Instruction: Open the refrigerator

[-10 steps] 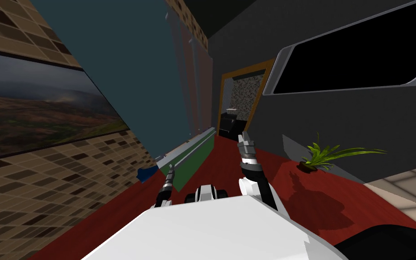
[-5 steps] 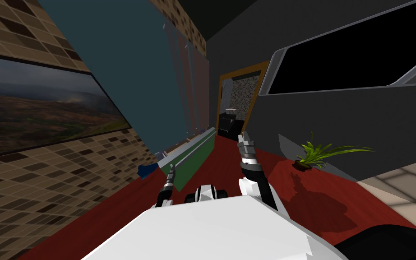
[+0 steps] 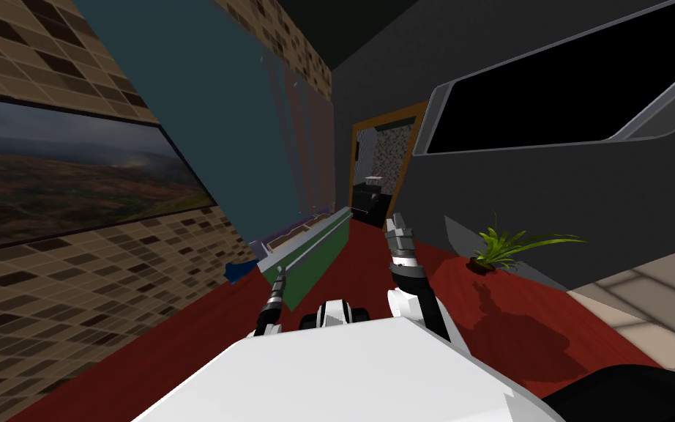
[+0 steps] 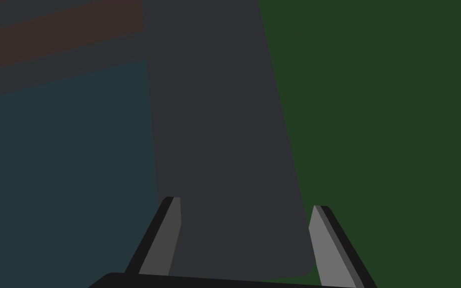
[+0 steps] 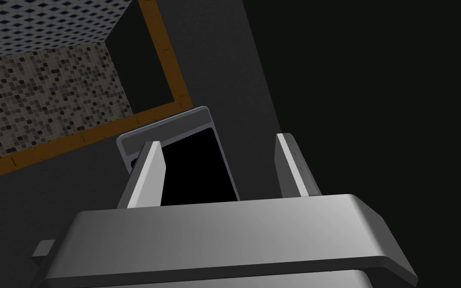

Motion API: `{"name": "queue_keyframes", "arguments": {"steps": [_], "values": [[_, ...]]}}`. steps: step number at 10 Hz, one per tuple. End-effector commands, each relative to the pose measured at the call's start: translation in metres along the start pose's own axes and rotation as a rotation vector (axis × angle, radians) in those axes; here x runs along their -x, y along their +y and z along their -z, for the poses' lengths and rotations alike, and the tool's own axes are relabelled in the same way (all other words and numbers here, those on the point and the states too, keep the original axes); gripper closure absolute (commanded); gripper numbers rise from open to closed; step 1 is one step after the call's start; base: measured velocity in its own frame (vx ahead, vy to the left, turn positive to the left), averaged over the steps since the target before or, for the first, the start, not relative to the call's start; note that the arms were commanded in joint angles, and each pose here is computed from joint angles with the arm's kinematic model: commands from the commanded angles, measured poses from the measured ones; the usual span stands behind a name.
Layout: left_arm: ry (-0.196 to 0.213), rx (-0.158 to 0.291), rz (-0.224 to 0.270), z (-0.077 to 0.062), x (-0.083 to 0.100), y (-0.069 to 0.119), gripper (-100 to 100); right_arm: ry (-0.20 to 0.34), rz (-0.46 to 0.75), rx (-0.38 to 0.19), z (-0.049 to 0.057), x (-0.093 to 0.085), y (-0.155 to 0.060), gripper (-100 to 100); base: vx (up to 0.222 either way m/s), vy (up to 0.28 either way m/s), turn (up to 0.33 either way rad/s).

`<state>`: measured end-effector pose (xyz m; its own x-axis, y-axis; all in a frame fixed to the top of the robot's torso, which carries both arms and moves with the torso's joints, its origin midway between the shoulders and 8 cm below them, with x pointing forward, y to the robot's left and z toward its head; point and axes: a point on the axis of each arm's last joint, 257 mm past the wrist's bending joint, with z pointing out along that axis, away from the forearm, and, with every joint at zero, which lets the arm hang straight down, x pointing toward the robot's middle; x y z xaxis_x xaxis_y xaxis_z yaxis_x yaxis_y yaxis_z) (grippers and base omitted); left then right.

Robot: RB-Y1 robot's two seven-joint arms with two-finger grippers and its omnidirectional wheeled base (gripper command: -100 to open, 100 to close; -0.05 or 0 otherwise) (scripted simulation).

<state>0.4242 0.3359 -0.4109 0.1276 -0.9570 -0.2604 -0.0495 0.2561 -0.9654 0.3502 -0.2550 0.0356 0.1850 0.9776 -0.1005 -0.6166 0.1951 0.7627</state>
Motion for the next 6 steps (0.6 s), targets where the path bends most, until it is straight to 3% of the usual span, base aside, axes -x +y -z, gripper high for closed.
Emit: {"name": "queue_keyframes", "arguments": {"steps": [1,2,3,6], "values": [[0.005,-0.001,-0.001,-0.020,0.004,-0.009,-100,0.000,0.000,0.000,0.000,0.000,0.000,0,-0.103,-0.088,0.030],[0.007,-0.002,-0.001,-0.030,0.006,-0.014,-100,0.000,0.000,0.000,0.000,0.000,0.000,0,-0.110,-0.034,0.011],[0.007,-0.001,-0.001,-0.030,0.006,-0.013,-100,0.000,0.000,0.000,0.000,0.000,0.000,0,-0.071,0.001,-0.003],[0.011,-0.002,-0.001,-0.059,0.014,-0.029,-100,0.000,0.000,0.000,0.000,0.000,0.000,0,-0.069,-0.015,0.011]]}}
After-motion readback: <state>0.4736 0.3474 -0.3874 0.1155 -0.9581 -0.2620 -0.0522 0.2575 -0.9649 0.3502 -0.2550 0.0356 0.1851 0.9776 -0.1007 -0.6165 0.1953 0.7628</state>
